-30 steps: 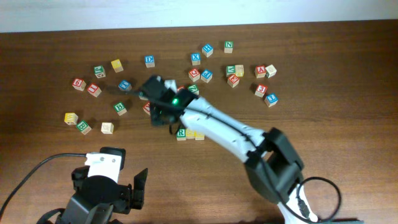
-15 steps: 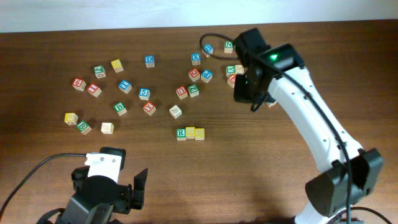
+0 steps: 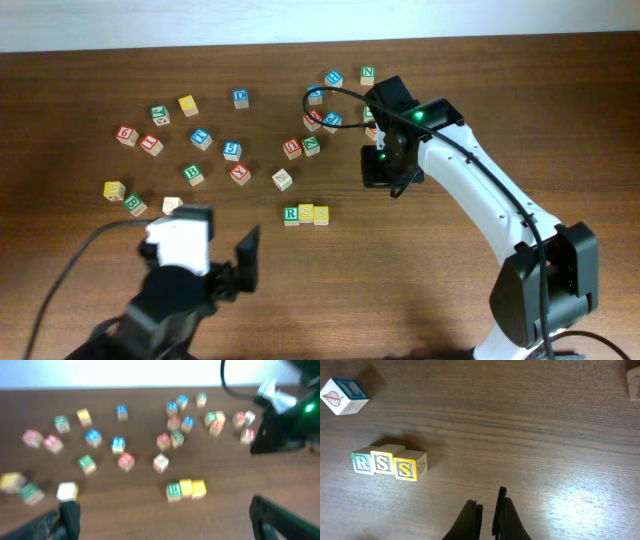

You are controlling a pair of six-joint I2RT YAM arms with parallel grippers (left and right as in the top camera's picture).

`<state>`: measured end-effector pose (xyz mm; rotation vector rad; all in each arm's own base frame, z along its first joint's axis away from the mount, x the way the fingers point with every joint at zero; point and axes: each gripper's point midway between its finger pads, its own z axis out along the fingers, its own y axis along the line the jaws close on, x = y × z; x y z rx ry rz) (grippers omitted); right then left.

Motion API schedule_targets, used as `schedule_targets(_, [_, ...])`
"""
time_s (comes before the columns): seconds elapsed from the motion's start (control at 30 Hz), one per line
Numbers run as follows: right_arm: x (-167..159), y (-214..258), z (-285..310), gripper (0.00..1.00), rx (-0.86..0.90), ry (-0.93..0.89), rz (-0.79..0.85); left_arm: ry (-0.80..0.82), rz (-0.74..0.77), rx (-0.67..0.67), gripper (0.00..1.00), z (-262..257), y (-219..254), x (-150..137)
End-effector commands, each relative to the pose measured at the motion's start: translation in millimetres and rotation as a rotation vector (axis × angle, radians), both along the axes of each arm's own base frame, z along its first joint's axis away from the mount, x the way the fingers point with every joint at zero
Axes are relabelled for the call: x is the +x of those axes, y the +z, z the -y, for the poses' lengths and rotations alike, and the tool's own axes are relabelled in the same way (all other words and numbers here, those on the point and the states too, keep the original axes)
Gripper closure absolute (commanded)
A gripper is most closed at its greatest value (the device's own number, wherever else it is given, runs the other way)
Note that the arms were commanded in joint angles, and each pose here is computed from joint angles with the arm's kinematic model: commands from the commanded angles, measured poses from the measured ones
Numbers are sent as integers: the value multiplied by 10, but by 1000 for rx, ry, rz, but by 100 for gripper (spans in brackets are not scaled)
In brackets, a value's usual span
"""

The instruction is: Spell out RSS

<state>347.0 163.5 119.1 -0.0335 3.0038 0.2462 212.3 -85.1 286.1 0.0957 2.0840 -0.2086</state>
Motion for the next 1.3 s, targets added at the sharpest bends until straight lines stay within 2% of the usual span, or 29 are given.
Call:
schedule_targets(0.0, [8, -2, 38, 96, 8, -3, -2, -24, -54, 37, 9, 194, -369, 270])
schedule_targets(0.03, [23, 0, 67, 96, 19, -14, -6, -43, -65, 56, 34, 229, -420, 355])
schedule_targets(0.07, [42, 3, 113, 96, 27, -29, -9, -79, -106, 69, 69, 290, -546, 521])
schedule_targets(0.1, [55, 8, 147, 96, 47, -44, -17, -97, -192, 26, 100, 314, -754, 673])
schedule_targets(0.17, [79, 29, 149, 96, 103, -25, -23, -165, -343, -119, 100, 329, -1113, 927])
schedule_targets(0.23, [113, 58, 62, 96, 144, 32, 0, -271, -403, -231, 100, 323, -1318, 1092])
schedule_targets(0.3, [185, 136, -186, 96, 228, 157, 66, -349, -480, -295, 100, 256, -1639, 1172])
schedule_targets(0.4, [283, 230, -522, 96, 344, 282, 147, -383, -619, -357, 100, 307, -2096, 1142])
schedule_targets(0.57, [356, -18, -944, 96, 452, 382, 146, -325, -749, -335, 100, 227, -2517, 1065])
schedule_targets(0.8, [276, -514, -1228, 96, 496, 451, 61, -296, -817, -323, 100, 190, -2744, 1004])
schedule_targets(1.1, [108, -740, -1356, 96, 478, 507, 6, -329, -821, -311, 100, 363, -2809, 976])
schedule_targets(1.27, [125, -762, -1365, 96, 460, 516, 21, -329, -821, -311, 100, 364, -2813, 972])
